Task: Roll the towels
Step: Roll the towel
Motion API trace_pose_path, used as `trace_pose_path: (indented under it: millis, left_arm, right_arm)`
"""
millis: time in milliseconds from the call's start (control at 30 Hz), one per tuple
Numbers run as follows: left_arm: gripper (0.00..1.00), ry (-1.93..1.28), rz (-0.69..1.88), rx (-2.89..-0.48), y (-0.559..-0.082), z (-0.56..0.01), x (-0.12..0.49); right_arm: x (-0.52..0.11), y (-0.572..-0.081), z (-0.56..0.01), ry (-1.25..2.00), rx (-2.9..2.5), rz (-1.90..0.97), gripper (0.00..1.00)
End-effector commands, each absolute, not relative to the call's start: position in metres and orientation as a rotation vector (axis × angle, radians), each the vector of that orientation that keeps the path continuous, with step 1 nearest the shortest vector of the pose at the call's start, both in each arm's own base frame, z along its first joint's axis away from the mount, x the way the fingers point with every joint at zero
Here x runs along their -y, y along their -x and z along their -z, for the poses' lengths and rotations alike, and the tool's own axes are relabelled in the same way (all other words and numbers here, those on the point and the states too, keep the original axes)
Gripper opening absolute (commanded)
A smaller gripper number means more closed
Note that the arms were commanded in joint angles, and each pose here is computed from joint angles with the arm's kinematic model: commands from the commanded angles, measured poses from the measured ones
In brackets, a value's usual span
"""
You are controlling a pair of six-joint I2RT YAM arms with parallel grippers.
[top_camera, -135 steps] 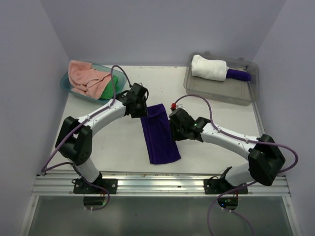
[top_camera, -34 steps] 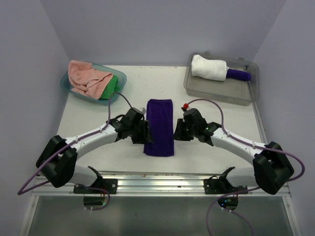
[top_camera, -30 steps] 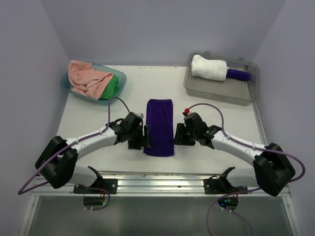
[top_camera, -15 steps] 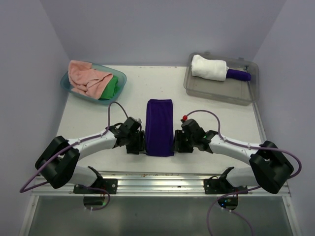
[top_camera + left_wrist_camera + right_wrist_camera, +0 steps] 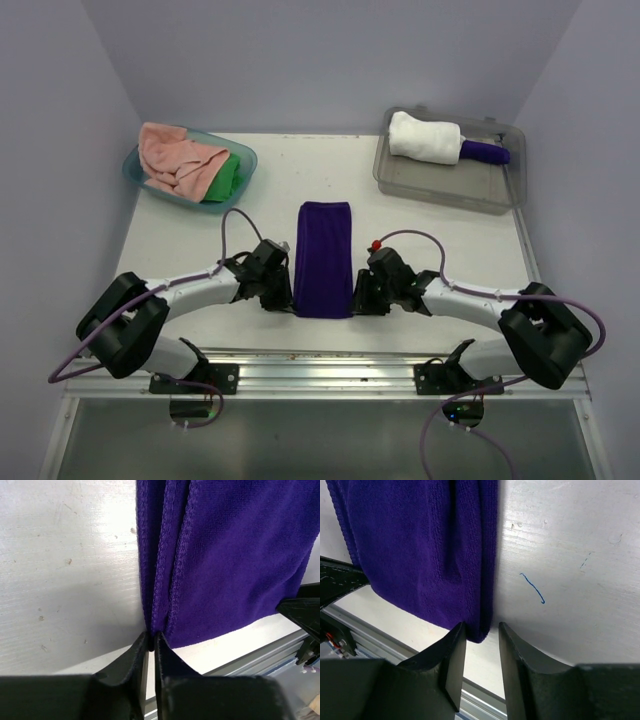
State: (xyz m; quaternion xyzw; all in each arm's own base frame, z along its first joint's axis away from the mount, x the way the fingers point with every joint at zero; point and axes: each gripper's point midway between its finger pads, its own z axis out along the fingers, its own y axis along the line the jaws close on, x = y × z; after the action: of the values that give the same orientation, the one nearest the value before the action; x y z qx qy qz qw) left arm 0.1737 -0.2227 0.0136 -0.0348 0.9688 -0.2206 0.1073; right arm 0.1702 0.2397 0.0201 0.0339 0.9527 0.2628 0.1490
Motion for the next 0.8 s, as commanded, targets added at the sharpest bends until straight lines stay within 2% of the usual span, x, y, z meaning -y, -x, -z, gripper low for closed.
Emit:
trace_pose_path:
  millis: [0,33,100,167,267,767]
  left_arm:
    - [0.1,0.106,0.657,-2.86,-0.17,-0.008,0.223]
    - [0.09,0.109,0.664,-2.859,-0.17,-0.009,0.223]
    - [0.01,0.121,0.662,-2.866,-0.168,-0.009,0.223]
    - [0.0,0.13,0.681,-2.864,-0.168,-0.012,0.225]
    - [0.0,0.14,0.72,-2.833,-0.17,-0.023,0.228]
    - [0.0,0.28,0.694,-2.696,-0.204,-0.067,0.234]
  right_arm:
    - [-0.245,-0.168,-0.02,-0.12,-2.739,-0.791,0.35]
    - [-0.245,-0.167,-0.02,-0.123,-2.74,-0.796,0.31]
    - [-0.246,-0.165,-0.022,-0.131,-2.74,-0.813,0.18]
    - [-0.247,-0.165,-0.028,-0.133,-2.727,-0.827,0.06]
    - [-0.245,-0.17,-0.037,-0.13,-2.692,-0.818,0.0]
    - [-0.241,-0.208,-0.075,-0.059,-2.601,-0.638,0.0]
